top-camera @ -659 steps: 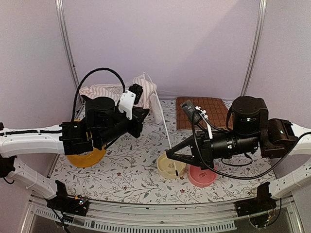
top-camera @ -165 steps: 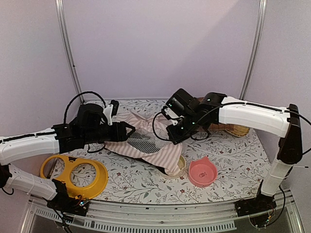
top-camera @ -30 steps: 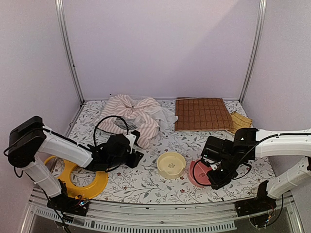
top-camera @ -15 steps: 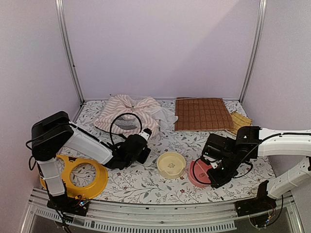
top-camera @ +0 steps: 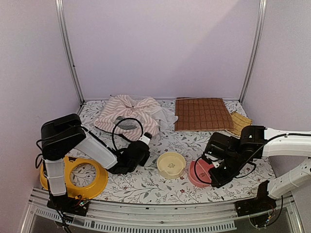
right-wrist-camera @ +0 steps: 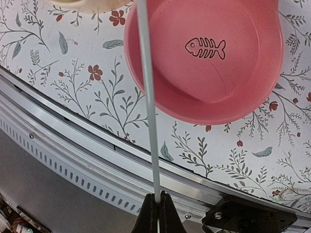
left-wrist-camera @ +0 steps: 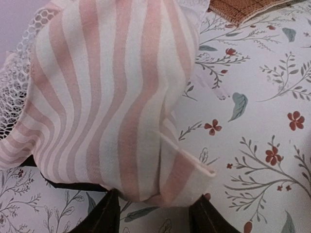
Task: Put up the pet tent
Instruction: Pick up the tent fabric from the tent.
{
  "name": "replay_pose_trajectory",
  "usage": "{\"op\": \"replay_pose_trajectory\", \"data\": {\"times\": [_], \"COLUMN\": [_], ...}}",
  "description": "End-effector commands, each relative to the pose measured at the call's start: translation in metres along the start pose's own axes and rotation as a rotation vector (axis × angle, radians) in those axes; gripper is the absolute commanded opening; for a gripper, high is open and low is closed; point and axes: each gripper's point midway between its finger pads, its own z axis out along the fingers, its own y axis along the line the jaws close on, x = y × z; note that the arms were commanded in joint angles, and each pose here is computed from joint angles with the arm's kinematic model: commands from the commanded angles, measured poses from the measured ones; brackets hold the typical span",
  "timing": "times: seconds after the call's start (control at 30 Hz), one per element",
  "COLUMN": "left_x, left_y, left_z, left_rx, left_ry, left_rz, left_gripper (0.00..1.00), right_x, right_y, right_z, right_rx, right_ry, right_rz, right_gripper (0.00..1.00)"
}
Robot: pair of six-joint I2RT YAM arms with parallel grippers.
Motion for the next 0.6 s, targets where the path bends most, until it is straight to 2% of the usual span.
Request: {"op": "replay_pose_trajectory", "data": {"times": [0.0,0.1,0.27,0.4,0.57], "left_x": [0.002,-0.01,-0.046,-0.072,-0.1], "left_y": [0.005,0.011,0.022,0.023,0.017], "left_z": [0.001,-0.006,-0.029,-0.056,-0.091], "left_rx": [-0.046,-0.054,-0.041,0.009,0.08], "left_ry": [-0.045,-0.104,-0.216,-0.296,-0.371], "left_rz": [0.032,0.018,-0.01,-0.026,-0.024], "left_gripper": [0.36,0.19,0.0,0.0,0.0], "right_x": [-0.009,-0.014,-0.024,-0.035,-0.057], "right_y": [0.011,0.018,0.034,0.052,0.093], "right_z": [-0.017,-0.023,-0.032,-0.037,-0.051], "right_rx": [-0.049,-0.076,-0.128,-0.194,-0.376], "right_ry": [-0.057,-0.08,-0.112,-0.147,-0.232], "right_rz": [0.015,0.01,-0.018,-0.041,-0.085], "right_gripper": [0.0,0.0,0.0,0.0,0.0]}}
